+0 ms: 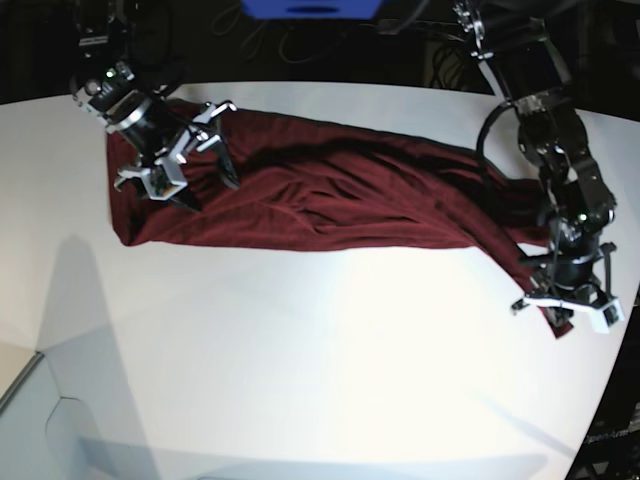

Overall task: Layout the t-shirt on the table in an organized manner, then fold the t-shirt properly
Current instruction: 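Pull the sleeve with the left gripper toward the shirt's end, then hold the shirt ends with both grippers and straighten the strip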

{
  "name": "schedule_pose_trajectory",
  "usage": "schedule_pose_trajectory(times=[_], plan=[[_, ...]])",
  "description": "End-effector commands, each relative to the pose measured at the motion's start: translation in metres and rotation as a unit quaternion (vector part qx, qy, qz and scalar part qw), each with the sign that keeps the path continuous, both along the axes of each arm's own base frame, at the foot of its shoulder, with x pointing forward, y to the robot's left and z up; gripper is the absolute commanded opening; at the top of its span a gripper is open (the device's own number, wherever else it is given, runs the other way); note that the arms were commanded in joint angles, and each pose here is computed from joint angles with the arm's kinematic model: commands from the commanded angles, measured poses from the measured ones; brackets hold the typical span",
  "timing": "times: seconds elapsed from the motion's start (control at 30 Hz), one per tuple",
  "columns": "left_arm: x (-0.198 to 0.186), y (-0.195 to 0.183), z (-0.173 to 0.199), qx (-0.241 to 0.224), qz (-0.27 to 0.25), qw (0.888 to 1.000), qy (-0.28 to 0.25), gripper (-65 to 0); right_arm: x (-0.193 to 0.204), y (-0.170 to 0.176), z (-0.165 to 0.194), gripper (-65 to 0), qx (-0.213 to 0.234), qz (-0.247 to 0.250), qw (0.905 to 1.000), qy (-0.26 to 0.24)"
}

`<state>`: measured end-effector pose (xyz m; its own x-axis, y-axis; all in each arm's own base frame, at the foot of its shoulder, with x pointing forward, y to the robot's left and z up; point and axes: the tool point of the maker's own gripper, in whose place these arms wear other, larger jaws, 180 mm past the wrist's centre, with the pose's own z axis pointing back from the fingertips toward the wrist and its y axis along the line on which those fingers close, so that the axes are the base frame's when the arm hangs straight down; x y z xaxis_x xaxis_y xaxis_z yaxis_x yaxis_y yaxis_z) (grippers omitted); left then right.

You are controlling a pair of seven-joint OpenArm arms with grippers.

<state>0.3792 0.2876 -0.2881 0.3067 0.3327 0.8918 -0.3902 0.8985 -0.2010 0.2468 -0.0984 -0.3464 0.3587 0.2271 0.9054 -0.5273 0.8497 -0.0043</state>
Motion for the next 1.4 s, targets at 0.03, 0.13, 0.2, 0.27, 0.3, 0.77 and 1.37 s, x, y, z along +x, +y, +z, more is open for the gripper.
schedule_pose_trajectory(times=[0.03,0.13,0.2,0.27,0.3,0.77,1.37], plan=[[-0.004,0.015,0.012,0.004,0.009,1.0,-0.021,-65.0,0.005,0.002,0.013,-25.9,0.014,0.002,0.9996,-0.023],[-0.02,0.028,0.001,-0.002,0.021,1.0,-0.008,-65.0,0.005,0.002,0.013,-25.9,0.014,0.003,0.9996,-0.023],[-0.03,0.036,-0.006,-0.006,0.03,1.0,-0.001,-65.0,0.005,0.003,0.013,-25.9,0.015,0.002,0.9996,-0.023],[-0.039,0.042,-0.014,-0.008,0.041,0.999,0.011,-65.0,0.005,0.003,0.013,-25.9,0.015,0.003,0.9996,-0.023],[-0.044,0.045,-0.023,-0.013,0.047,0.999,0.021,-65.0,0.005,0.003,0.013,-25.9,0.015,0.003,0.9996,-0.023],[-0.075,0.093,-0.077,-0.041,0.131,0.989,0.052,-65.0,-0.001,0.007,0.009,-25.9,0.024,-0.001,0.9996,-0.015],[-0.073,0.091,-0.068,-0.037,0.13,0.99,0.038,-19.5,-0.002,0.007,0.008,-25.9,0.023,-0.001,0.9997,-0.012]])
